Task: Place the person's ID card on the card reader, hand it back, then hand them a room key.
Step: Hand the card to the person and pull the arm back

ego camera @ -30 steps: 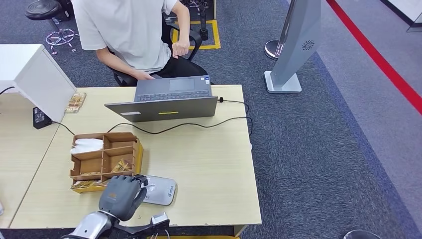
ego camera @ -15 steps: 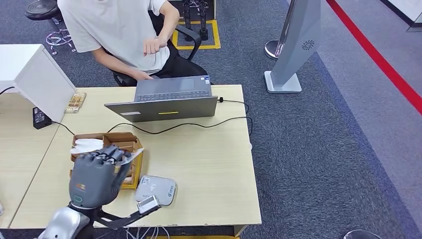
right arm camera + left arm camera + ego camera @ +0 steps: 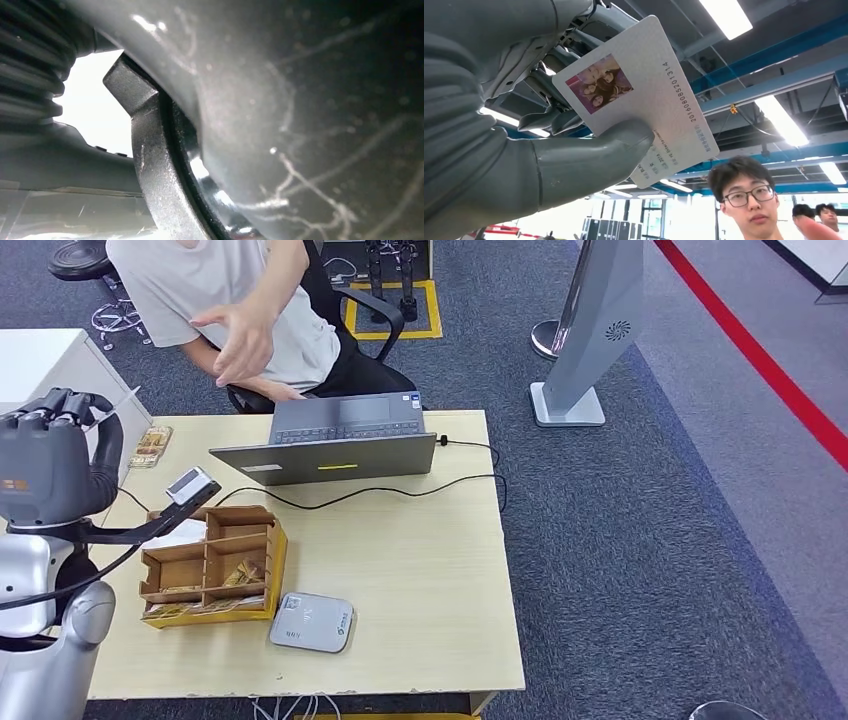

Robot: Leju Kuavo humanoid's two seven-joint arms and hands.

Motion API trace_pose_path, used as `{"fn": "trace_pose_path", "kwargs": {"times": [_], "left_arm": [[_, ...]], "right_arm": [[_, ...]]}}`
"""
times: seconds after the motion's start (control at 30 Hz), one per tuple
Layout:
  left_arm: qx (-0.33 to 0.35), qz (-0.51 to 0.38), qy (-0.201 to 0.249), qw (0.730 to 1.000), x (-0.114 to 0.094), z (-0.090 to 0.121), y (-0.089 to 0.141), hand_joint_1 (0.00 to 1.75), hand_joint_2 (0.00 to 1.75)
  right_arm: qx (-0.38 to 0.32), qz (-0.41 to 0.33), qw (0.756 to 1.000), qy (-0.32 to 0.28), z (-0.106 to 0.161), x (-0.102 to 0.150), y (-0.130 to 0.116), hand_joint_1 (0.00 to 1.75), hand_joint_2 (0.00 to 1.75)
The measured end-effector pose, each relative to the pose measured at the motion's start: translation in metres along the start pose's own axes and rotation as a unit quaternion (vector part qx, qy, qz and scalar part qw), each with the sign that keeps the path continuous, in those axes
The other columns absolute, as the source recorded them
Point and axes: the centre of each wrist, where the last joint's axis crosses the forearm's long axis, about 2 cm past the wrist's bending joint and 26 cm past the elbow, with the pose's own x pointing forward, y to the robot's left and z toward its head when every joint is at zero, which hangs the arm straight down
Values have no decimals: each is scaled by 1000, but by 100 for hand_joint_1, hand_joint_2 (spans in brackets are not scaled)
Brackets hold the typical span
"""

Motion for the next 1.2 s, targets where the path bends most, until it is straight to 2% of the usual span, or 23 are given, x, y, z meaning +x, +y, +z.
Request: {"fn": "trace_pose_path", "kwargs": {"times": [0.27, 1.0, 1.13, 1.2], "left_arm": [[-30, -17, 15, 999, -6, -15, -15, 175, 175], [-51, 3, 17, 999, 2, -12, -28, 175, 175], [-64, 9, 15, 998, 3, -12, -29, 0, 175], [-75, 14, 16, 997, 3, -12, -30, 0, 175]], "right_arm": [[1, 0, 1000, 4, 0, 0, -1, 0, 175], [1, 1, 1000, 6, 0, 0, -1, 0, 175], [1, 1, 1000, 6, 0, 0, -1, 0, 175], [1, 1, 1000, 6, 0, 0, -1, 0, 175]]}}
